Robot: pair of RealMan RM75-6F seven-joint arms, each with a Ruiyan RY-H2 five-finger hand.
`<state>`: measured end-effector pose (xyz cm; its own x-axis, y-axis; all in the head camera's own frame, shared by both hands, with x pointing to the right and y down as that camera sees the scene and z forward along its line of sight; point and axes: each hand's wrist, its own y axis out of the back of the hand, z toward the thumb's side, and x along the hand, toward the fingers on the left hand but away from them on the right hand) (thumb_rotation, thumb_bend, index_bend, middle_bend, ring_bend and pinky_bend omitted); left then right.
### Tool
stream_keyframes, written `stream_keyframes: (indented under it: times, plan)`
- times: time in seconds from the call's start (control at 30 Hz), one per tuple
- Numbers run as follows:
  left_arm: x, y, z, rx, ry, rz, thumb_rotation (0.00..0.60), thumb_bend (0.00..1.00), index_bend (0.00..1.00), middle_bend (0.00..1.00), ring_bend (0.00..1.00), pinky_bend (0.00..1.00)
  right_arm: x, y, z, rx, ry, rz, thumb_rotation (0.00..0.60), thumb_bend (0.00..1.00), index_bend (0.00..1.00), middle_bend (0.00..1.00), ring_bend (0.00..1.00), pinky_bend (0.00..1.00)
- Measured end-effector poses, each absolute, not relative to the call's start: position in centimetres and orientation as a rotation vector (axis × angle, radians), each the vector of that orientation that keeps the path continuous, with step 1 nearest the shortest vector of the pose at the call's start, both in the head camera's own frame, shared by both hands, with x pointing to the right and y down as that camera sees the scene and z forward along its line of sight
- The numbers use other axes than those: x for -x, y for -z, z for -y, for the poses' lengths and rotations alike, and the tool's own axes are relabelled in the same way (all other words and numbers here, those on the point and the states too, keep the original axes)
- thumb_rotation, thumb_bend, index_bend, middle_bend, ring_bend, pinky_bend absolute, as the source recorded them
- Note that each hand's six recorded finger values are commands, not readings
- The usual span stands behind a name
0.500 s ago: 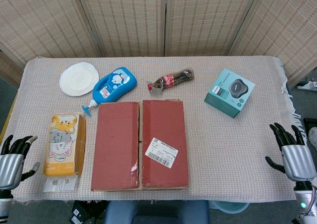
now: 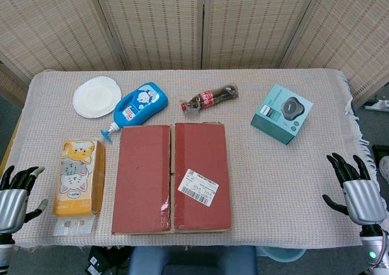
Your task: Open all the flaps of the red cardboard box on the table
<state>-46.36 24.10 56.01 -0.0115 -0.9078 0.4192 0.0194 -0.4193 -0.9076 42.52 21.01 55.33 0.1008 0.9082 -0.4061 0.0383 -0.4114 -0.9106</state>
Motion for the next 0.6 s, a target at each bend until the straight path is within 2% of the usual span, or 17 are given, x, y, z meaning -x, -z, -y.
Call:
stream_keyframes:
  times: [0.2,0.6]
  plan:
    - [46.2,-55.6,-23.9,1.497,1.527,-0.968,0.6,0.32,0.19,0.2,0.21,0.0,-40.8,-53.8,-20.0,1.665,-1.323,0.924,0.6,0.23,0.07,0.12,0.22,0.02]
    - [46.0,-55.0,-23.8,1.497,1.521,-0.982,0.6,0.32,0.19,0.2,0.21,0.0,-32.3,-51.1,-16.2,1.89,-1.035,0.688,0.6,0.23,0.07,0.12,0.2,0.02]
